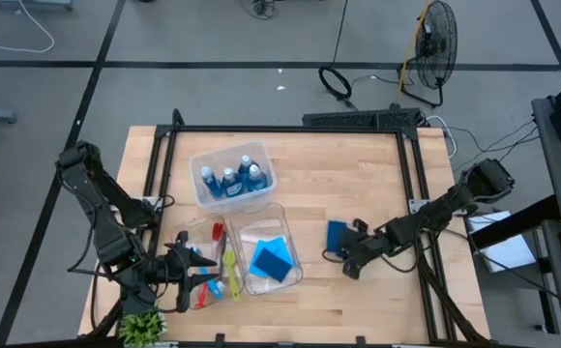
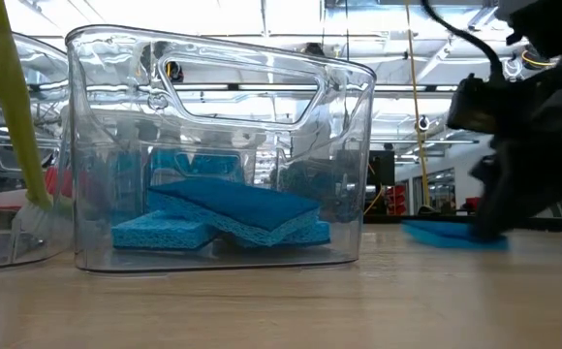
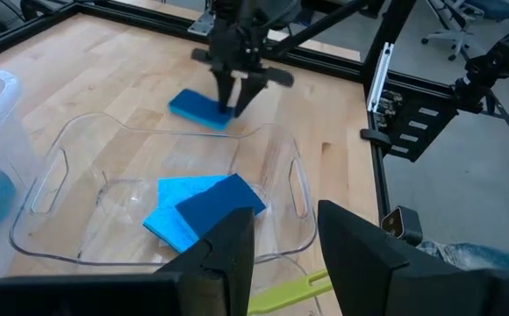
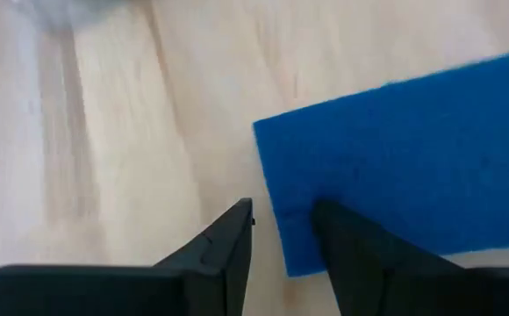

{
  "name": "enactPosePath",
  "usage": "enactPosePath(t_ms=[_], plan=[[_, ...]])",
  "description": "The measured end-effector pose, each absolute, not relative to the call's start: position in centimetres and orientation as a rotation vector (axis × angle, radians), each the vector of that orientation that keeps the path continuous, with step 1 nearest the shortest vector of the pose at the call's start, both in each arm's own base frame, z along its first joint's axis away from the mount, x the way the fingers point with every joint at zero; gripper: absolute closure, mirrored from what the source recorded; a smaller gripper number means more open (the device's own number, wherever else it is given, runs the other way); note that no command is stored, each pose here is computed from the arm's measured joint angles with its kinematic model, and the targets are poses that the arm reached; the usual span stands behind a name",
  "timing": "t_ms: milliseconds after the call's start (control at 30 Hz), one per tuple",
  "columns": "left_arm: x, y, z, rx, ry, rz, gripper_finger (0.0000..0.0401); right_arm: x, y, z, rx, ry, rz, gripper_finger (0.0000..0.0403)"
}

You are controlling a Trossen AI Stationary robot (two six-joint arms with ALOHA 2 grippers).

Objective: Pick & Place Kitchen Sink Supplies
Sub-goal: Put the blue sponge wipe into the right transparent bin

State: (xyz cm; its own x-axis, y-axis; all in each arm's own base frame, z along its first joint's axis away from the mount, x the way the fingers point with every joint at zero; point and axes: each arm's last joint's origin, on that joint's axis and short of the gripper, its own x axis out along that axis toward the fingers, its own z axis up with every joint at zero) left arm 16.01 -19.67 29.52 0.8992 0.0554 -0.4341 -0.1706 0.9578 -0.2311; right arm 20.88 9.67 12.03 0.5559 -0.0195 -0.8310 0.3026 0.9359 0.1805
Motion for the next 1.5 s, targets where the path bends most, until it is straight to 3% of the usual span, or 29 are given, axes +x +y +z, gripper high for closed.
enactPosePath(t_ms=[267,500,633,833,1100,1500], plan=[[16.0,-19.7,29.5,-0.269,0.439,0.118,0.0269,20.1,8.0,10.7,0.238,0.572,-0.177,0.0253],[16.0,-19.7,29.5,-0.269,0.439,0.118,0.0269,20.9,7.1,11.8,0.416,0.409,-0.204,0.0164],[16.0,-19.7,29.5,-0.269,0.439,0.118,0.0269,23.3,7.4,13.7,0.312,0.405,-0.143,0.0123],[16.0,-19.7,29.5,-0.269,0.439,0.118,0.0270,27.3,6.6,14.9,0.092,0.759,-0.226,0.0137],[16.0,-19.7,29.5,-0.269,0.439,0.119,0.0270,30.8,7.3,13.3,0.173,1.130,-0.033,0.0167],[16.0,-19.7,29.5,-0.269,0.439,0.119,0.0269,28.6,9.9,14.9,0.336,1.467,-0.063,0.0173]])
